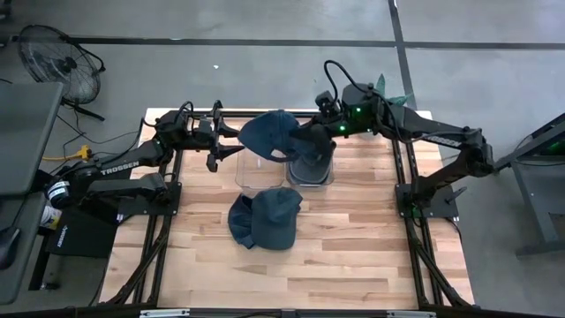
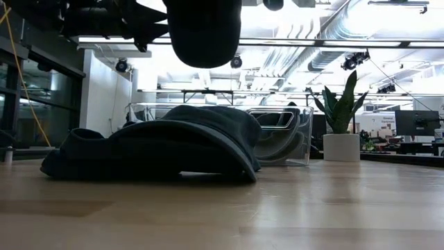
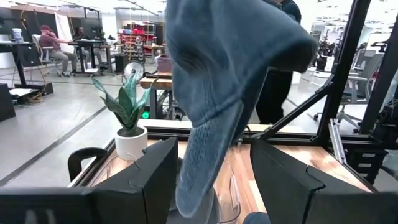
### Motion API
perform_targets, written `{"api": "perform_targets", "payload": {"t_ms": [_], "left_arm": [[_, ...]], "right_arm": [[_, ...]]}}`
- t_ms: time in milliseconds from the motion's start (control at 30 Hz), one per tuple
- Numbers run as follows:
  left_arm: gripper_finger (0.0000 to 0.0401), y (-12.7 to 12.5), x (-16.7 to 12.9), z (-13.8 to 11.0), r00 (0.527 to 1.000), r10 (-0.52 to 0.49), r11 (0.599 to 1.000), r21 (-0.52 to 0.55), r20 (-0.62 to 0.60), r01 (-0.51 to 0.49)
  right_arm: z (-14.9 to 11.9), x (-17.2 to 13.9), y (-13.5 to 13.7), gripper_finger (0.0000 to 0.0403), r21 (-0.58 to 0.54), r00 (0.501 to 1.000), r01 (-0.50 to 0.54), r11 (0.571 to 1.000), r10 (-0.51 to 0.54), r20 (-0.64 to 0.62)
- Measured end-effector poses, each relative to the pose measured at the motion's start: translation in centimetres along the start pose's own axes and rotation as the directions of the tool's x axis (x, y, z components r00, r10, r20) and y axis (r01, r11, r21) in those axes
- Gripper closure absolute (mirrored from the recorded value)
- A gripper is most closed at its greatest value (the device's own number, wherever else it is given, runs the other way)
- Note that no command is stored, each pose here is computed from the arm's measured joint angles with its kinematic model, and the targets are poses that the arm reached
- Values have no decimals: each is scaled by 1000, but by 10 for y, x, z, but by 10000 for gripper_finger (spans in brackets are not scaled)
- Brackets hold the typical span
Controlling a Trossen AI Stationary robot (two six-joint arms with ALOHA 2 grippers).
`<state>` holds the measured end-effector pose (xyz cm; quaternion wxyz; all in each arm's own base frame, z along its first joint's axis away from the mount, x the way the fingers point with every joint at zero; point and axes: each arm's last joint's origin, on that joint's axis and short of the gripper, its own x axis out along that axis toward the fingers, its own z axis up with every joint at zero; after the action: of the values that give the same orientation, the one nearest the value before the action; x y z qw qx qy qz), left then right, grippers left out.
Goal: Pick & Place hat
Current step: Put the right blue cap into the left transparent bin
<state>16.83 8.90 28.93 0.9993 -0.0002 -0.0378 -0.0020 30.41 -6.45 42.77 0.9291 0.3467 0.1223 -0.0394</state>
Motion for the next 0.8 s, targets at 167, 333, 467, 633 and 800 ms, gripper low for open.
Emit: {"api": "perform_targets", "payload": {"t_ms": [167,333,467,633,800], "left_arm": [[202,0,0,0,1000,-11,1000,0,0,11],[202,0,0,0,1000,-11,1000,0,-1,11],[202,2,2,-3,1000,2,1000,-8,-13,-3],[202,4,5,-6,1000,6,1000,-18,-28,-7],[203,6,8,-11,999,7,999,-39,-50,-9]], "right_arm": [[3,-1,-3,398,2,1000,7,1000,-7,15],[6,-1,0,398,-7,998,-21,1000,21,52],[7,0,1,398,4,998,-30,1000,30,62],[6,9,-3,398,9,998,-26,1000,25,52],[5,19,-6,398,15,998,-41,999,40,53]]}}
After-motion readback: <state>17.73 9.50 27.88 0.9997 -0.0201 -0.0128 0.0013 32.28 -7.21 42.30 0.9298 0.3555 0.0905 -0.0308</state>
